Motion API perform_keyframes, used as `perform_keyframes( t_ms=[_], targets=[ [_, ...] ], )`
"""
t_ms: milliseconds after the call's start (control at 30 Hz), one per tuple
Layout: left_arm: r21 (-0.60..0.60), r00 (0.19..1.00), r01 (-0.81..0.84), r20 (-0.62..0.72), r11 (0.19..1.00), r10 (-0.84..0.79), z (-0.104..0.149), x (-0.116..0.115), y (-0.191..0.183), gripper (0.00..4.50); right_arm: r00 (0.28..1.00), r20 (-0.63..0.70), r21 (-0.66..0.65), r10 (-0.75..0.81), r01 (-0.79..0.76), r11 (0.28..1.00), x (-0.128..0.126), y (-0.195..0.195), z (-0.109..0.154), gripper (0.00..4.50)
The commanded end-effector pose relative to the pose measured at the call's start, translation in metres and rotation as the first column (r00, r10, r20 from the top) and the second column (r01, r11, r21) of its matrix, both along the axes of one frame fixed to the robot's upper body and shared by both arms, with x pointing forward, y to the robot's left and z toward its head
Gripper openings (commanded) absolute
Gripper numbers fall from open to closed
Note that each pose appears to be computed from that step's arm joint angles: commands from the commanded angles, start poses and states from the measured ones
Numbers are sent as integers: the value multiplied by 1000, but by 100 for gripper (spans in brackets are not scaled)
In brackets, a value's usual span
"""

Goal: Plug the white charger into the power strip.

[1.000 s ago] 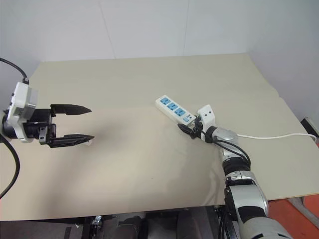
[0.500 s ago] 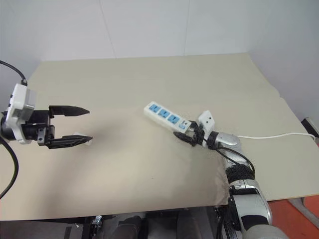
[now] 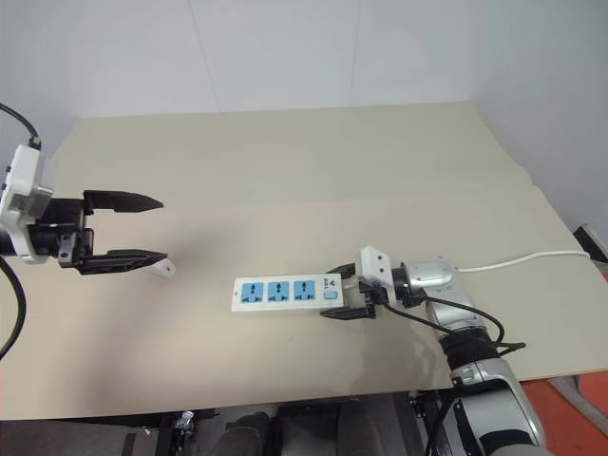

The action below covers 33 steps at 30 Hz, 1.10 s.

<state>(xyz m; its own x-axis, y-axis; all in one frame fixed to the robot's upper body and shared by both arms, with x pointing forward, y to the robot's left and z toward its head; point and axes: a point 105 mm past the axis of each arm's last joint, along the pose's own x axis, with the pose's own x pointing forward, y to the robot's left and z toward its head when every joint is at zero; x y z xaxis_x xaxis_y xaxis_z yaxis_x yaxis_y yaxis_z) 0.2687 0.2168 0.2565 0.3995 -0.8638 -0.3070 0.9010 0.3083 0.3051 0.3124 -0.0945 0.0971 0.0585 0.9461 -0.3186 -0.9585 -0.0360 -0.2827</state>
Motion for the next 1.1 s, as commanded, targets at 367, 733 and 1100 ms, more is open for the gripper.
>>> perform_keyframes(
  t_ms=[367,733,1100],
  targets=[
    [73,997,-13,-79,997,18,1,-7,26,450,1000,17,-1,8,-8,1000,-1,17,-14,342],
    [526,991,-43,-83,850,102,-10,14,72,450,999,-16,0,32,-32,999,-2,24,-18,342],
    [856,981,165,-91,490,-172,-12,69,46,450,998,-48,-1,38,-38,999,-2,21,-16,342]
  ],
)
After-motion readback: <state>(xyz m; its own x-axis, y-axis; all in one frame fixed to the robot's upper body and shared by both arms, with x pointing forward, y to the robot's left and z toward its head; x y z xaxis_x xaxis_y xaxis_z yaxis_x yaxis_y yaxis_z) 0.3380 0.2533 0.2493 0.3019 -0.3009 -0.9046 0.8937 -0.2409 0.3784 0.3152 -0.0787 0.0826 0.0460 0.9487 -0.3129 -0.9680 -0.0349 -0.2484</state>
